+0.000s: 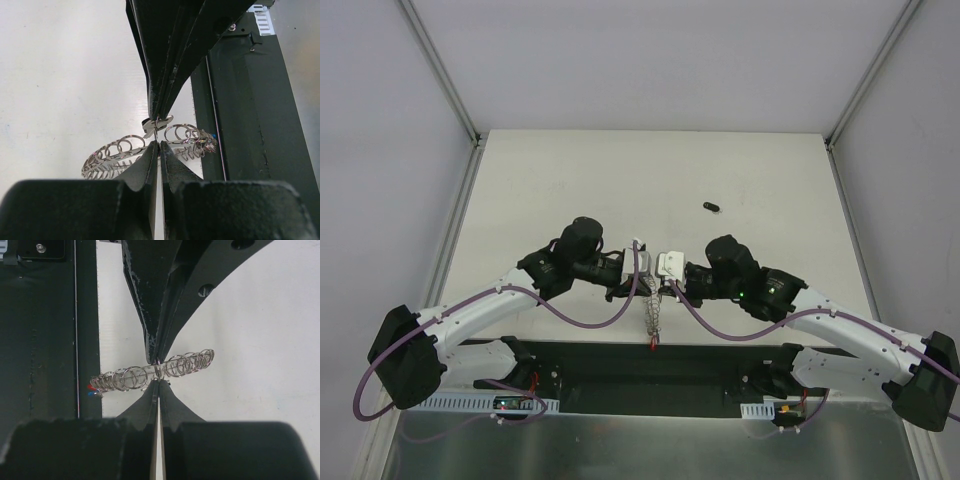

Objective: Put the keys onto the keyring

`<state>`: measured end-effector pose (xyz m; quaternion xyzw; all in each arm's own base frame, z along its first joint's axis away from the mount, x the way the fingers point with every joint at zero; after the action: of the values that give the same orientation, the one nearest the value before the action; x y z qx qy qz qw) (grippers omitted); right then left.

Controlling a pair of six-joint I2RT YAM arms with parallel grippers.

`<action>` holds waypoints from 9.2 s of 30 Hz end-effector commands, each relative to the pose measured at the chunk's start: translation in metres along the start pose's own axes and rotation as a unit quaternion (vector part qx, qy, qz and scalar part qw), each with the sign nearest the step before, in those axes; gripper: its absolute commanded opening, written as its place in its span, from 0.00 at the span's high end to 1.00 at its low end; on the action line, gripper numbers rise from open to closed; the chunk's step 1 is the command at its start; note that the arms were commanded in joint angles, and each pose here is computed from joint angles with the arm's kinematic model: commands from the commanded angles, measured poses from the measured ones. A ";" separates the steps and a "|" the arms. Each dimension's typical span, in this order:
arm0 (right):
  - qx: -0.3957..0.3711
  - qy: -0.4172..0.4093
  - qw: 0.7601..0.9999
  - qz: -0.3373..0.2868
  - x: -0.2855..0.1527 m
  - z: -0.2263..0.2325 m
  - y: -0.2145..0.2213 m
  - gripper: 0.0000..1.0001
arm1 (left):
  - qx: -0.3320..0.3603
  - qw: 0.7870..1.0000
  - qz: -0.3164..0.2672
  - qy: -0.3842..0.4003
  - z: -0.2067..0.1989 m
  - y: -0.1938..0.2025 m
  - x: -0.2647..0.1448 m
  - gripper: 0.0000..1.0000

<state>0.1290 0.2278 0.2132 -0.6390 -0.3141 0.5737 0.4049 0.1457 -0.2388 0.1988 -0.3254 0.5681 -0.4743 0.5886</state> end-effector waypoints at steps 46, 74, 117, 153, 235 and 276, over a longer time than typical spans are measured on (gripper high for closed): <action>-0.026 0.047 0.998 -0.025 -0.005 -0.009 -0.014 0.88 | -0.034 0.992 -0.100 -0.072 0.019 -0.040 0.006 1.00; 0.026 0.106 0.993 -0.052 -0.016 -0.024 -0.006 0.71 | -0.034 0.983 -0.120 -0.136 0.022 -0.037 -0.001 1.00; 0.071 0.020 0.994 -0.086 -0.008 -0.024 -0.008 0.99 | -0.056 0.970 -0.154 -0.180 0.027 -0.041 -0.003 1.00; 0.028 0.049 0.998 -0.037 -0.008 -0.024 -0.007 0.99 | -0.067 0.951 -0.129 -0.272 0.029 -0.028 -0.012 0.73; 0.018 0.037 0.999 -0.017 0.003 -0.021 -0.005 0.99 | -0.177 0.950 -0.156 -0.207 0.039 -0.023 -0.019 1.00; 0.022 0.052 0.998 -0.020 0.001 -0.025 -0.003 0.99 | -0.177 0.929 -0.146 -0.292 0.010 0.012 -0.013 0.58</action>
<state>0.1571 0.2237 0.2014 -0.6600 -0.2608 0.5469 0.4442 0.1598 -0.2304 0.1941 -0.6615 0.3823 -0.3258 0.5569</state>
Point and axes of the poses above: each gripper's point midway between its finger pads, its own x axis out along the fingers, its own z axis along the line the jaws close on, y = z × x, the point moved 7 cm from there along -x, back along the fingers, and after that the axes turned 11 degrees about x, right-handed, at the moved point
